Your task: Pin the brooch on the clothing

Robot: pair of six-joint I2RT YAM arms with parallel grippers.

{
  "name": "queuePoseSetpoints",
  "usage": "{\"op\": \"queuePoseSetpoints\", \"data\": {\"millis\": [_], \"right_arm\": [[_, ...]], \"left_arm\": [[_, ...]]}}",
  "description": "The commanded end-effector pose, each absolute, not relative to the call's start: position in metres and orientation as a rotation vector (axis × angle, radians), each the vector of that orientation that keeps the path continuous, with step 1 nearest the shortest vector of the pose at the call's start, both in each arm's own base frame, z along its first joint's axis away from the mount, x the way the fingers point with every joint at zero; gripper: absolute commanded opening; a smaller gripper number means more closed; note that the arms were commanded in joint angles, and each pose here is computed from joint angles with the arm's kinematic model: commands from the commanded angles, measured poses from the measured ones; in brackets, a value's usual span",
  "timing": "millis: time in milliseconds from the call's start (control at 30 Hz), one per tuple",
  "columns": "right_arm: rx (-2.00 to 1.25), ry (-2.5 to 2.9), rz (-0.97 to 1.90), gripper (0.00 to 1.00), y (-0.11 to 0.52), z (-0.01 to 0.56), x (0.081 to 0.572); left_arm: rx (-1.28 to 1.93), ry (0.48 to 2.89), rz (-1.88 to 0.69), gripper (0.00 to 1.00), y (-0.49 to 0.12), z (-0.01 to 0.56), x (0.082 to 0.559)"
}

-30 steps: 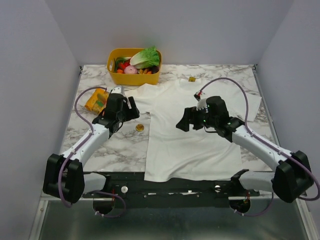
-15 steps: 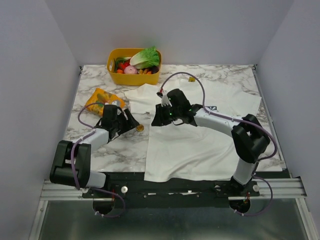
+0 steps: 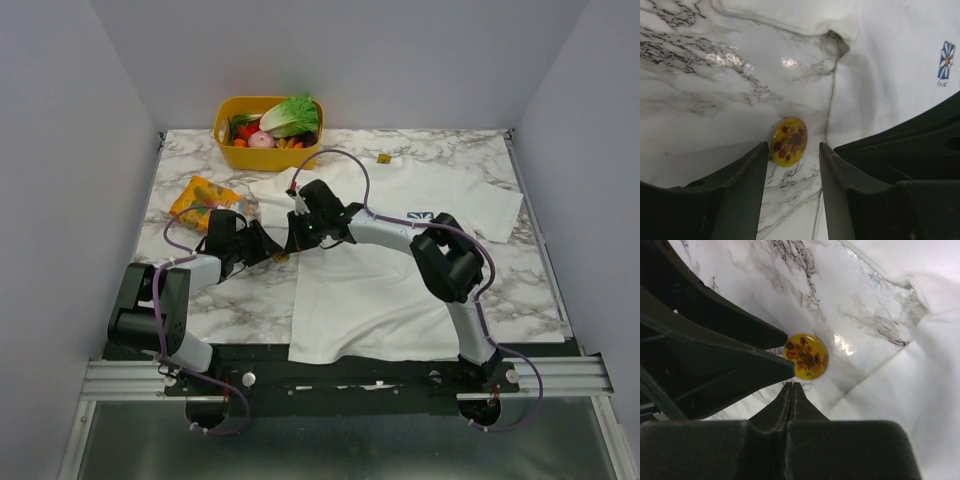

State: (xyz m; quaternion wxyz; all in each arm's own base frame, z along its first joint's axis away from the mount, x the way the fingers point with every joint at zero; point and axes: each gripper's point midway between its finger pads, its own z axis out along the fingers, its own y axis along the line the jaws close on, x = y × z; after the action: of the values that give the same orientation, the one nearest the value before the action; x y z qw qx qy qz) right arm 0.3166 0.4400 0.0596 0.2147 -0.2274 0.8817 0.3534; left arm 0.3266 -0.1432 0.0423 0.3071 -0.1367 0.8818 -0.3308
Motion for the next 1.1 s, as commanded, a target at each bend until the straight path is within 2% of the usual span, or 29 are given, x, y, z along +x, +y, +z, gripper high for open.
{"op": "queuePoseSetpoints", "data": {"millis": [0, 133, 900, 1067], "right_arm": [[-0.592, 2.542, 0.904, 0.01, 0.439, 0.037, 0.316], [-0.580, 2.575, 0.879, 0.00, 0.436, 0.026, 0.312], [-0.512, 2.675, 0.760, 0.00, 0.427, -0.013, 0.316], [-0.513, 2.678, 0.770, 0.00, 0.429, -0.013, 0.315]], "left_arm": [[-0.369, 2.364, -0.827, 0.46, -0.135, 0.034, 0.323], [-0.371, 2.377, -0.819, 0.43, -0.134, 0.030, 0.320], [-0.375, 2.410, -0.846, 0.43, -0.138, 0.011, 0.323], [-0.361, 2.394, -0.848, 0.30, -0.139, 0.015, 0.328]]}}
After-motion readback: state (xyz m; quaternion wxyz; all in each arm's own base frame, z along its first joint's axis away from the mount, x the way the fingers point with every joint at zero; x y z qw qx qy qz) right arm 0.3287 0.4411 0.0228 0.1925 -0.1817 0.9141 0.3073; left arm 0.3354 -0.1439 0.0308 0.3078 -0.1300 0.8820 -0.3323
